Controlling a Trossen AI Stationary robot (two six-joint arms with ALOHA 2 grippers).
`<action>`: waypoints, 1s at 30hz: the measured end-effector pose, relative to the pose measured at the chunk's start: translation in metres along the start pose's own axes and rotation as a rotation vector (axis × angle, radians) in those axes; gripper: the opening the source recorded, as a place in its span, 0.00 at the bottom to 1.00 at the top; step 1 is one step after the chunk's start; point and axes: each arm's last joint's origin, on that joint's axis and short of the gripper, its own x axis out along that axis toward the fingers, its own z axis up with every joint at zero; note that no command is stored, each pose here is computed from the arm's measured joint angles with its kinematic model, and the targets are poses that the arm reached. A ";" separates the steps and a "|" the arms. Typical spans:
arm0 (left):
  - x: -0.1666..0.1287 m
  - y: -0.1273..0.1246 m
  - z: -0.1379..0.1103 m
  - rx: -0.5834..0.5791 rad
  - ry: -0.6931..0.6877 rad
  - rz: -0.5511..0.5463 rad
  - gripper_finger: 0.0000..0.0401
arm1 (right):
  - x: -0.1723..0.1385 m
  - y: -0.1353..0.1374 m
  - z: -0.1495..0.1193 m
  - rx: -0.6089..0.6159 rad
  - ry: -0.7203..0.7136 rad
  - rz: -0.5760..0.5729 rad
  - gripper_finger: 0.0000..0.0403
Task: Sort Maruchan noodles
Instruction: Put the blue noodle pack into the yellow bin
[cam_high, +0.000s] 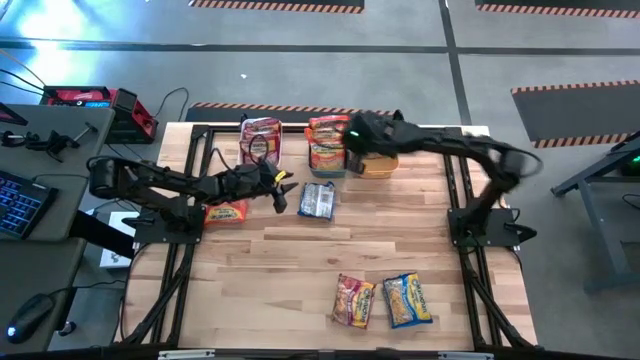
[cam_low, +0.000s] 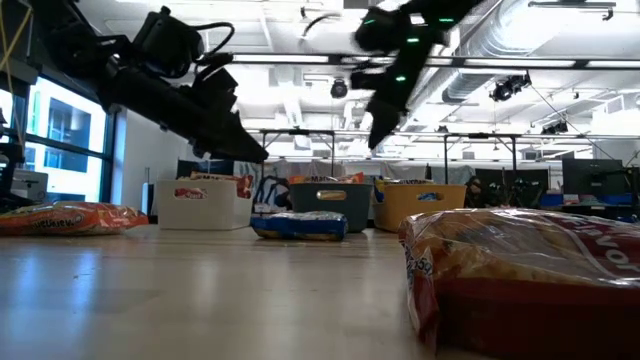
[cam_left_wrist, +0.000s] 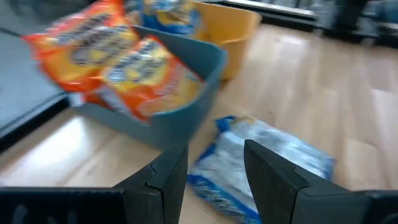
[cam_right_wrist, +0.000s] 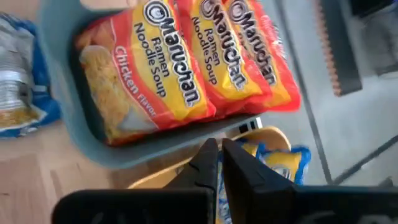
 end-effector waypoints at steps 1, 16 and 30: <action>0.001 -0.001 -0.001 0.004 0.004 -0.030 0.36 | -0.005 0.002 -0.012 0.041 -0.061 -0.010 0.01; 0.006 -0.036 0.007 0.201 0.104 -0.260 0.36 | -0.048 0.053 -0.159 0.330 -0.674 0.039 0.01; 0.012 -0.083 -0.024 0.320 0.338 -0.103 0.54 | -0.047 0.060 -0.167 0.333 -0.675 0.220 0.01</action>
